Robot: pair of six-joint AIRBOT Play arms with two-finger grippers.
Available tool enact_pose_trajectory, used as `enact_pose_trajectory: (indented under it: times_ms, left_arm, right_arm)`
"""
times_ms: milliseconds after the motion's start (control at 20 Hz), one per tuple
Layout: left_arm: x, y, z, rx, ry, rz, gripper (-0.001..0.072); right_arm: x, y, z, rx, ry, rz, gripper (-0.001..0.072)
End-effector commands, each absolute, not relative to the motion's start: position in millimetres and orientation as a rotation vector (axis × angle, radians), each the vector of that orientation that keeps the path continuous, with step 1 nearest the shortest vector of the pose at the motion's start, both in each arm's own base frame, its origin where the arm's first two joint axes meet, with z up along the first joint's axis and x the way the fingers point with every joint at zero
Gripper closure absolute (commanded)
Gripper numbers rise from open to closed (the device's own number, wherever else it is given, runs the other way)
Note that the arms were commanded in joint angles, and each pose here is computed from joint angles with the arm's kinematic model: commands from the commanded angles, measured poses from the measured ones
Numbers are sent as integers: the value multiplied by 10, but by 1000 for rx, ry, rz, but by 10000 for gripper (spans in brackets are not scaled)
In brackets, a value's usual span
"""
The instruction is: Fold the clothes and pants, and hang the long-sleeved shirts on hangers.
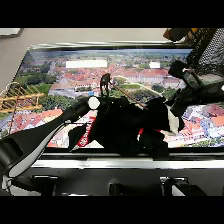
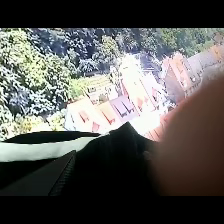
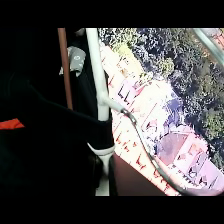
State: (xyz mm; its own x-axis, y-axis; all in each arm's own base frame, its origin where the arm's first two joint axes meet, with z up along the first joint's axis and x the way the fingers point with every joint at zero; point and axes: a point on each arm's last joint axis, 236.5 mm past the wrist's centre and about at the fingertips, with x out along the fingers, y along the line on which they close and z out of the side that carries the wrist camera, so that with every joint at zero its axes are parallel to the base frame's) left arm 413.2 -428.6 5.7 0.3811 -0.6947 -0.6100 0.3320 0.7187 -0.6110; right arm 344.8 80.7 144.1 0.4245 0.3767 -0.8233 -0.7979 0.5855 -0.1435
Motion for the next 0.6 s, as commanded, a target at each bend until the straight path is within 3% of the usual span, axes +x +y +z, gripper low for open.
enact_pose_trajectory:
  times_ms: [0, 100, 250, 400, 550]
  left_arm:
    - [4182, -4133, 123, -409, 985, -672, 234]
    - [4244, -3883, 252, -356, 960, -653, 234]
    - [4293, -3395, 418, -412, 916, -569, 234]
    - [4273, -3045, 325, -614, 907, -427, 234]
    - [4177, -3231, 108, -795, 980, -389, 234]
  right_arm:
    - [3473, 709, 1409, -586, 866, 742, 668]
    - [3493, 660, 1400, -593, 873, 719, 668]
    - [3500, 628, 1392, -604, 878, 709, 668]
    - [3496, 630, 1391, -600, 881, 708, 668]
    - [3488, 634, 1390, -595, 884, 709, 668]
